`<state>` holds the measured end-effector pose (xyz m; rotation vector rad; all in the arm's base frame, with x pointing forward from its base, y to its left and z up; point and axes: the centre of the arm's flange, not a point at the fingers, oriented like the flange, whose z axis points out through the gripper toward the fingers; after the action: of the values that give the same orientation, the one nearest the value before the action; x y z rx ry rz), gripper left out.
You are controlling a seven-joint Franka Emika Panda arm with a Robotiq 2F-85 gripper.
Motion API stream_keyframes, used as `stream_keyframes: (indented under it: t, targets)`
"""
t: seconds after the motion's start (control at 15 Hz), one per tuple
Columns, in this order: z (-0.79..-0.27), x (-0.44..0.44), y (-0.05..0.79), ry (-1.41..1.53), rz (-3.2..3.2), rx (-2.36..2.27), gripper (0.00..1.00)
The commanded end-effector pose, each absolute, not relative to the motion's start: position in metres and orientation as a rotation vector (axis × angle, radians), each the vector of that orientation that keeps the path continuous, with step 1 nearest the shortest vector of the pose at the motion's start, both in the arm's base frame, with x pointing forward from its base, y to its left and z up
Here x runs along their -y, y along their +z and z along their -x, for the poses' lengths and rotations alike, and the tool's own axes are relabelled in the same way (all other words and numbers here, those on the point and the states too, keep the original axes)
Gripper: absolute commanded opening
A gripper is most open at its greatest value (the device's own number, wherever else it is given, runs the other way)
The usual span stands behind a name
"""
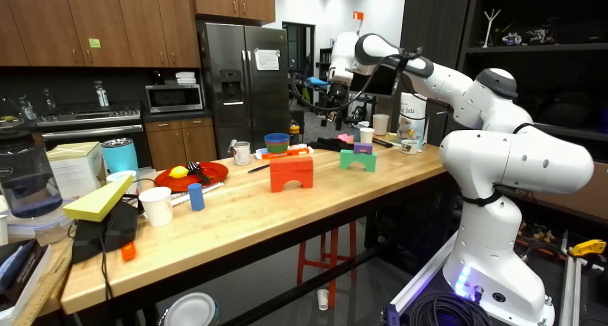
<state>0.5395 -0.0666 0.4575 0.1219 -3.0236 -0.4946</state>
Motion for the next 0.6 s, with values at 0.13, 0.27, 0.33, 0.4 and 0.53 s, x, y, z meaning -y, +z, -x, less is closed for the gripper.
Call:
stream_keyframes:
  t: [0.13,0.27,0.33,0.4,0.53]
  targets:
    - [-0.536,0.061,0.48,-0.392,-0.406,3.09,1.0]
    - [-0.529,0.06,0.484,-0.222,-0.485,3.069,1.0]
    - [-0.528,0.06,0.485,-0.147,-0.533,3.053,1.0]
    - [-0.525,0.054,0.487,-0.117,-0.588,3.031,1.0]
    - [-0.512,0.037,0.49,-0.038,-0.698,2.98,1.0]
